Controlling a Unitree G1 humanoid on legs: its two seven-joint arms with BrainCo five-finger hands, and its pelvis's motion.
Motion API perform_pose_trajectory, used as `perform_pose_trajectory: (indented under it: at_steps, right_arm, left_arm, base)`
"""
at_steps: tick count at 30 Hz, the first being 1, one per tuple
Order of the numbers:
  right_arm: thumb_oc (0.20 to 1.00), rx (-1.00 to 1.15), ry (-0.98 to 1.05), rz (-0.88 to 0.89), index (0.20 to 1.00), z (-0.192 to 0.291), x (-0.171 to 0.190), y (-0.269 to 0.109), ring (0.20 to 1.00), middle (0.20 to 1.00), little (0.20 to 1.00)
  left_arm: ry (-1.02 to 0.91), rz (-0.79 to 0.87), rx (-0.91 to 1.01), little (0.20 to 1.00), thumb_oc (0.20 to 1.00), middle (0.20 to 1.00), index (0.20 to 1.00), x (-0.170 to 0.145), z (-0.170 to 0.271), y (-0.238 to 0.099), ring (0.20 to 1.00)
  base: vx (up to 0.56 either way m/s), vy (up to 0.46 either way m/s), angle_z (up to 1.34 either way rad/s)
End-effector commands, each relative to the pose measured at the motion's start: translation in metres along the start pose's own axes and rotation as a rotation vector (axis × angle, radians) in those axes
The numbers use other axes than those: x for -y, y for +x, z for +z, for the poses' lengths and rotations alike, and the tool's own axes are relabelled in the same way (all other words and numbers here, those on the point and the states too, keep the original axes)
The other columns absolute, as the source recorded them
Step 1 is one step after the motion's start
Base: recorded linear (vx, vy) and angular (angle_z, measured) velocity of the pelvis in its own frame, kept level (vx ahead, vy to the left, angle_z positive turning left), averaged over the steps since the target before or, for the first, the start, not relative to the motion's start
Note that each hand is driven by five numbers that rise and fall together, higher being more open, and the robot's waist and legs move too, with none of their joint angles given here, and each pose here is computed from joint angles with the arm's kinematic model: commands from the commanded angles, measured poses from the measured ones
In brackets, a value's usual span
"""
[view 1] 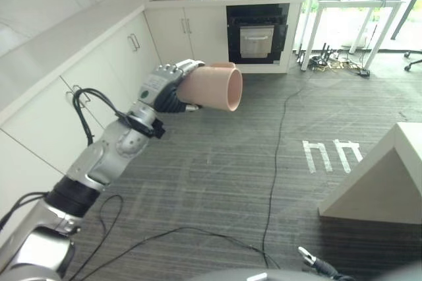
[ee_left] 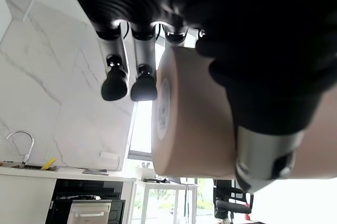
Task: Place the dishes in the dishwasher.
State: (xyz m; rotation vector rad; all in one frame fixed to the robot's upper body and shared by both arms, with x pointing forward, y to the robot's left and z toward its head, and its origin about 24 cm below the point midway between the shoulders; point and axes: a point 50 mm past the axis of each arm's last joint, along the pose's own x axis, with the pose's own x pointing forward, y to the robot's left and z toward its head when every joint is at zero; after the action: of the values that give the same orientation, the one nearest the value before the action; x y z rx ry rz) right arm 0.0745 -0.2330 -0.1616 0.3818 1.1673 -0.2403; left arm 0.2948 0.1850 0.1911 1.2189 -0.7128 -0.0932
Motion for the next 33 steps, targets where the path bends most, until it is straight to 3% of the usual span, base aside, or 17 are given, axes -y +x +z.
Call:
perform_pose_trajectory:
  at_steps: [1,5,6,8,9,11,26,33]
  right_arm:
    - [1.000,0.015,0.014,0.015,1.000,0.008,-0.001,0.001,1.000,1.000,1.000]
    - [1.000,0.007,-0.005,0.033,1.000,0.008,-0.005,0.002,1.000,1.000,1.000]
    - [1.000,0.003,-0.021,0.047,1.000,0.010,-0.006,0.003,1.000,1.000,1.000]
    - [1.000,-0.008,-0.040,0.052,1.000,0.011,-0.005,0.002,1.000,1.000,1.000]
    - [1.000,0.068,-0.081,0.130,1.000,0.044,-0.017,0.004,1.000,1.000,1.000]
    - [1.000,0.082,-0.089,0.128,1.000,0.048,-0.018,0.004,1.000,1.000,1.000]
    - [1.000,0.036,-0.110,0.059,1.000,0.034,-0.017,0.006,1.000,1.000,1.000]
    - [1.000,0.089,-0.159,0.088,1.000,0.057,-0.018,0.006,1.000,1.000,1.000]
  left_arm:
    - [0.044,0.248,-0.032,0.200,0.200,0.200,0.200,-0.037,-0.006,0.014,0.200]
    - [0.047,0.249,-0.053,0.200,0.200,0.200,0.200,-0.032,-0.009,0.010,0.200]
    - [0.065,0.164,0.012,0.200,0.200,0.200,0.200,-0.026,0.001,0.015,0.200]
    - [0.064,0.149,0.020,0.200,0.200,0.200,0.200,-0.027,0.003,0.019,0.200]
    - [0.151,0.068,-0.086,0.200,0.200,0.200,0.200,-0.011,-0.026,0.013,0.200]
    - [0.155,0.059,-0.086,0.200,0.200,0.200,0.200,-0.010,-0.024,0.015,0.200]
    - [0.173,0.099,-0.096,0.200,0.200,0.200,0.200,-0.031,-0.027,0.013,0.200]
    - [0.154,0.162,-0.110,0.200,0.200,0.200,0.200,-0.041,-0.037,0.001,0.200]
  base:
    - [0.00,0.020,-0.16]
    - [0.00,0.027,-0.17]
    - [0.00,0.024,-0.21]
    - [0.01,0.003,-0.11]
    - [-0.02,-0.054,-0.08]
    - [-0.03,-0.106,0.03]
    - [0.02,-0.077,0.13]
    - [0.21,-0.088,-0.08]
